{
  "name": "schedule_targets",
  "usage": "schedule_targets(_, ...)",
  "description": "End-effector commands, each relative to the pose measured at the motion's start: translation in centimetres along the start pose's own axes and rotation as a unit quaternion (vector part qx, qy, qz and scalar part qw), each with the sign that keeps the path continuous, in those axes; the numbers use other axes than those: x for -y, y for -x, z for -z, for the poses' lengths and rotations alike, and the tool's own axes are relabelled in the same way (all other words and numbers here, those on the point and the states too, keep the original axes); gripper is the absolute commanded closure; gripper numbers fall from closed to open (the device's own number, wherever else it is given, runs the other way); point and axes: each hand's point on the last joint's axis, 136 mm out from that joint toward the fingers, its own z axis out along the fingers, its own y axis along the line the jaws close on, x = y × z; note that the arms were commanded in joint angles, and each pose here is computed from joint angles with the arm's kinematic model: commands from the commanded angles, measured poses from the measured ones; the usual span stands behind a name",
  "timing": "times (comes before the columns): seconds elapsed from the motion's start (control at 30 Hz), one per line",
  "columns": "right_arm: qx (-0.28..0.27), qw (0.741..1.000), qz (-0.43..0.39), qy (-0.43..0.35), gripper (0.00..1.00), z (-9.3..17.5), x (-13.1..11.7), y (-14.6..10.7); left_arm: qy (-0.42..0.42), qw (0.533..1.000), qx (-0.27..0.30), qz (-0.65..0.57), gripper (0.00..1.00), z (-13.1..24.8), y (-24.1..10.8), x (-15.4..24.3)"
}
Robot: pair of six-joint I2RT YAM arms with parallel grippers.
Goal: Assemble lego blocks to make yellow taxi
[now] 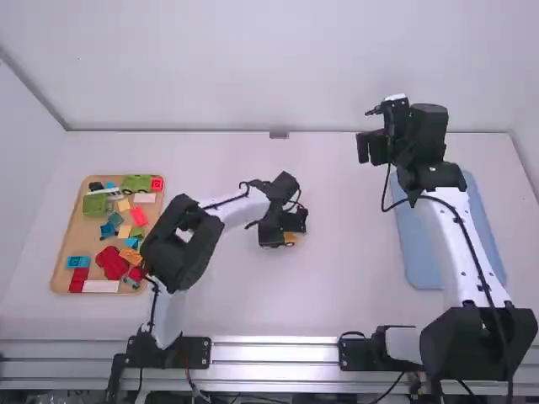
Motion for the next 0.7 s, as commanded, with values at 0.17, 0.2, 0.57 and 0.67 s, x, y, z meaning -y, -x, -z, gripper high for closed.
schedule_targets(0.17, 0.013, 1.0, 0.003, 0.002, 0.02, 0.3, 0.0, 1.3, -0.019, 1.0, -0.005, -0.003, 0.33, -0.8, -0.5, 0.9)
schedule_targets(0.2, 0.013, 1.0, 0.003, 0.002, 0.02, 0.3, 0.0, 1.3, -0.019, 1.0, -0.006, -0.004, 0.01, -0.7, -0.5, 0.8)
schedule_targets(0.57, 0.015, 1.0, 0.003, 0.001, 0.02, 0.3, 0.0, 1.4, 0.01, 0.999, 0.011, 0.045, 0.01, 5.7, 1.2, -2.2)
schedule_targets(0.67, 0.015, 1.0, 0.003, 0.001, 0.02, 0.3, 0.0, 1.4, 0.036, 0.996, 0.009, 0.075, 0.01, 8.3, 0.4, -3.7)
